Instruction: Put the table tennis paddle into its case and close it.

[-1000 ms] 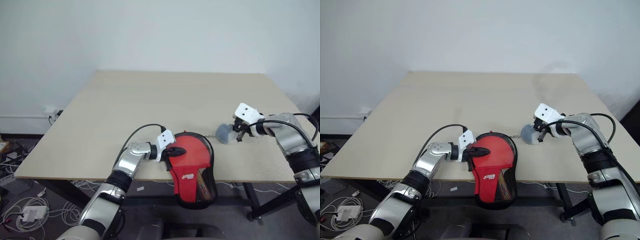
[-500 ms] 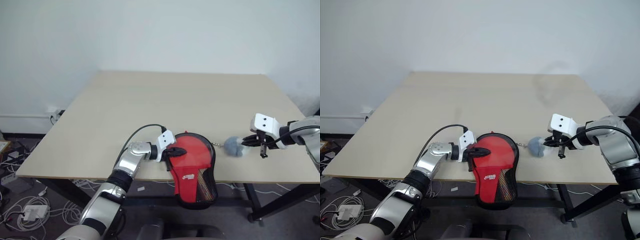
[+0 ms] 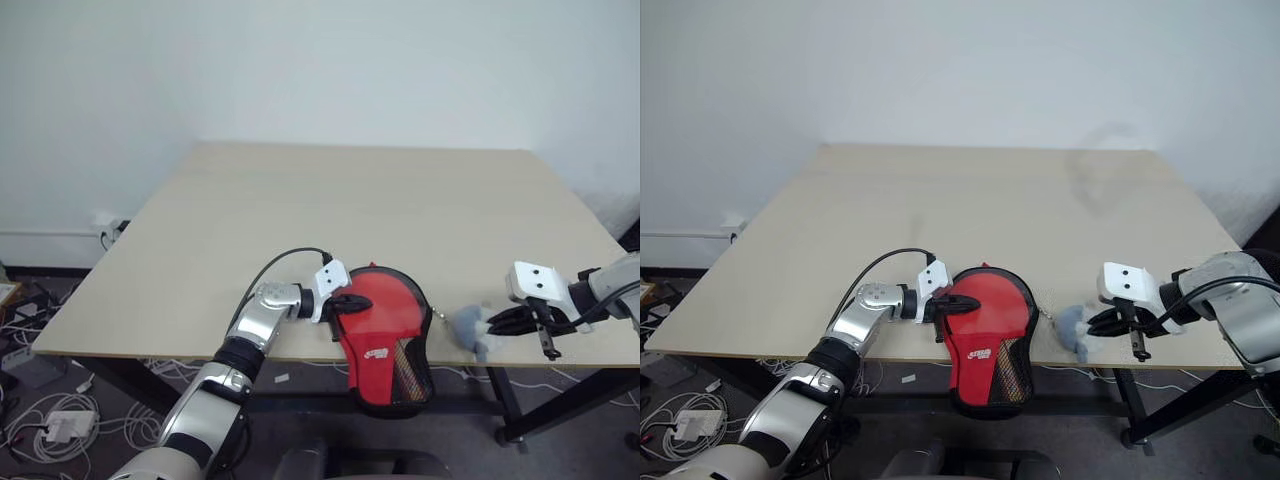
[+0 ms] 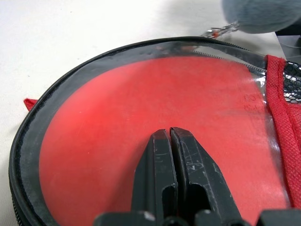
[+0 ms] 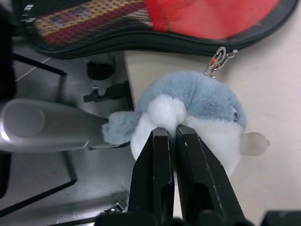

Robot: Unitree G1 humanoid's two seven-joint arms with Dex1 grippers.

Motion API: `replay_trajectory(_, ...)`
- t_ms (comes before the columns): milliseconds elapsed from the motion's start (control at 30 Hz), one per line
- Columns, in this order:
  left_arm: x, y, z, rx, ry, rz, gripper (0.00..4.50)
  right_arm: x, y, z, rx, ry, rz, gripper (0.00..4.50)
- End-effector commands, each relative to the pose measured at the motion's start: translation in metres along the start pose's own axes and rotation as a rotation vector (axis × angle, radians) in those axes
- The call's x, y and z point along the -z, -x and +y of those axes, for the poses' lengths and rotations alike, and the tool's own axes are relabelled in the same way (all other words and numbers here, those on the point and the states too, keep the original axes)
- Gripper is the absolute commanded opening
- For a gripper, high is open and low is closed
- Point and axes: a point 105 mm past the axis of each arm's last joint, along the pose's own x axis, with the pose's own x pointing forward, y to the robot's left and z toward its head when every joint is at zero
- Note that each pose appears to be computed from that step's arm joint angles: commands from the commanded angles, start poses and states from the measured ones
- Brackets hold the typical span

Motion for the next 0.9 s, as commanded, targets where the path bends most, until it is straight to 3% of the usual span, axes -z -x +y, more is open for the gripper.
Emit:
replay_trajectory(33, 0.063, 0.010, -0.013, 0.004, 0.128, 0.204, 0.00, -0.006, 0.015, 0.004, -0.010, 0.035, 0.002, 0.10)
replay_trajectory(900, 0.059, 0.007, -0.007, -0.001, 0.115, 0.208, 0.00, -0.023, 0.007, 0.106, -0.405, 0.133, -0.052, 0.10)
